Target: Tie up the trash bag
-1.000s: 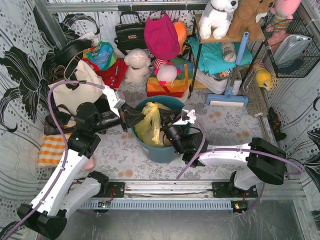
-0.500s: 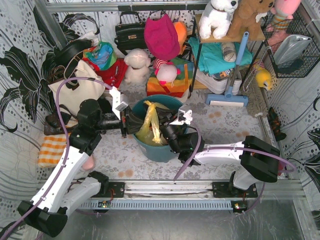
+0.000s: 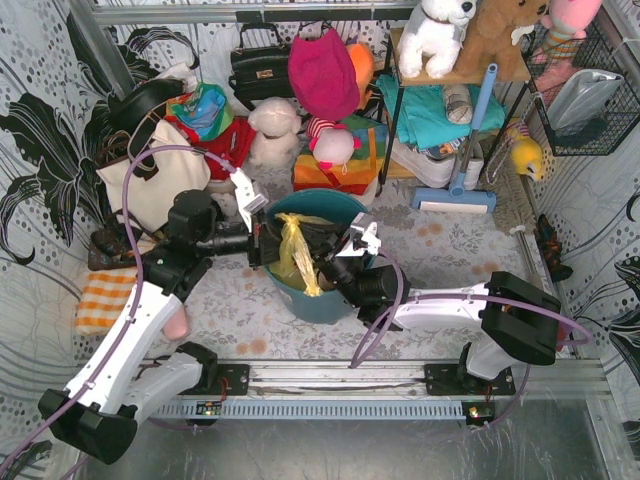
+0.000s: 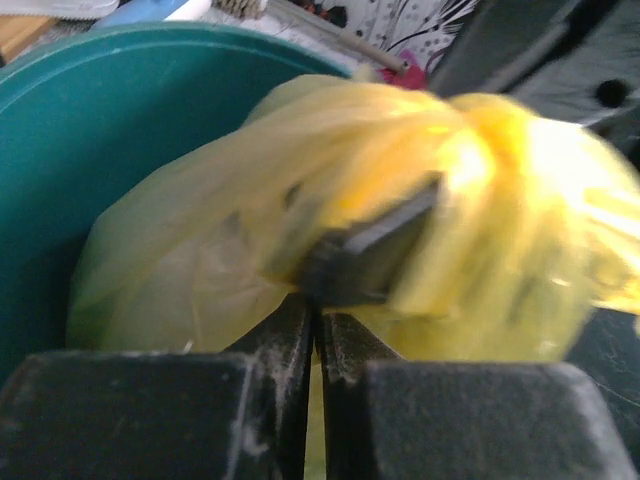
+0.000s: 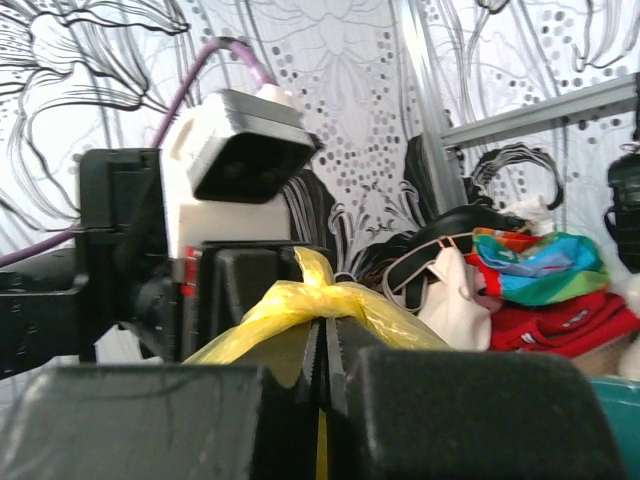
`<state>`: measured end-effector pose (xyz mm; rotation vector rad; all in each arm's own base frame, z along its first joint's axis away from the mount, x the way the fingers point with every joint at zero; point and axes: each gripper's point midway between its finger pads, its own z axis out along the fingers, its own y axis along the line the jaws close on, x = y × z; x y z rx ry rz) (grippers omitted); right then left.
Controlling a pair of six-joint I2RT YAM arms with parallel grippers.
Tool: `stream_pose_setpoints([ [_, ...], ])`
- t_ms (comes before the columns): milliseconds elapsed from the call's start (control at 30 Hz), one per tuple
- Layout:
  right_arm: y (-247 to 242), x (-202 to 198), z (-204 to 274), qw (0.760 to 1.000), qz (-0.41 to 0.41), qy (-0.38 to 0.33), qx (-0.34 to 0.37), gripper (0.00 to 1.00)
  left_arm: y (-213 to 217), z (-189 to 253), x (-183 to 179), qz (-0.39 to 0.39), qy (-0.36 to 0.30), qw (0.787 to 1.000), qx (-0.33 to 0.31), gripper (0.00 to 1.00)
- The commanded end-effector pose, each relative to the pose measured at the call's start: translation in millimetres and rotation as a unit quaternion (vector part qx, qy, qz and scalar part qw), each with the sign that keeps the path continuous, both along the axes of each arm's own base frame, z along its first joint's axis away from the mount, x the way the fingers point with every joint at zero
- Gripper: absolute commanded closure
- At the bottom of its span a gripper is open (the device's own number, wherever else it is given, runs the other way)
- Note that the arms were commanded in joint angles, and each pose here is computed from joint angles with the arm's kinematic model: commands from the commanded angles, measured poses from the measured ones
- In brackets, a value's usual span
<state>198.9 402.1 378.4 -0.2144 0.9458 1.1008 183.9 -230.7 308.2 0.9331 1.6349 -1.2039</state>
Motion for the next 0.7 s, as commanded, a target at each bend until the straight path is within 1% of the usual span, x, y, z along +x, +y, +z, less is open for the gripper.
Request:
stream_pose_setpoints([
  [0, -3.1, -23.1, 18.2, 0.997, 0.059, -0.028, 0.035, 1.00, 5.8, -6.7, 8.9, 0.033, 0.006, 0.999, 0.029, 0.80],
  [167, -7.3, -19.5, 14.3, 0.998, 0.048, -0.021, 0.037, 1.00, 14.6, 12.9, 9.3, 0.070, -0.022, 0.997, 0.026, 0.59],
  [267, -9.4, -17.9, 13.5, 0.998, 0.042, -0.019, 0.037, 1.00, 22.3, 28.6, 9.5, 0.100, -0.041, 0.994, 0.022, 0.52],
  [467, -10.8, -15.6, 11.0, 0.999, 0.035, -0.015, 0.035, 1.00, 37.8, 64.9, 8.9, 0.160, -0.072, 0.985, 0.002, 0.50],
  [567, -10.7, -15.3, 10.2, 0.999, 0.034, -0.014, 0.034, 1.00, 50.0, 89.4, 18.5, 0.223, -0.075, 0.972, -0.024, 0.50],
  [600, -11.2, -15.0, 10.0, 0.999, 0.033, -0.013, 0.034, 1.00, 52.5, 97.5, 19.6, 0.235, -0.074, 0.969, -0.031, 0.49],
  [667, -11.9, -15.4, 11.0, 0.999, 0.034, -0.014, 0.037, 1.00, 51.3, 111.6, 17.6, 0.230, -0.079, 0.969, -0.040, 0.48],
])
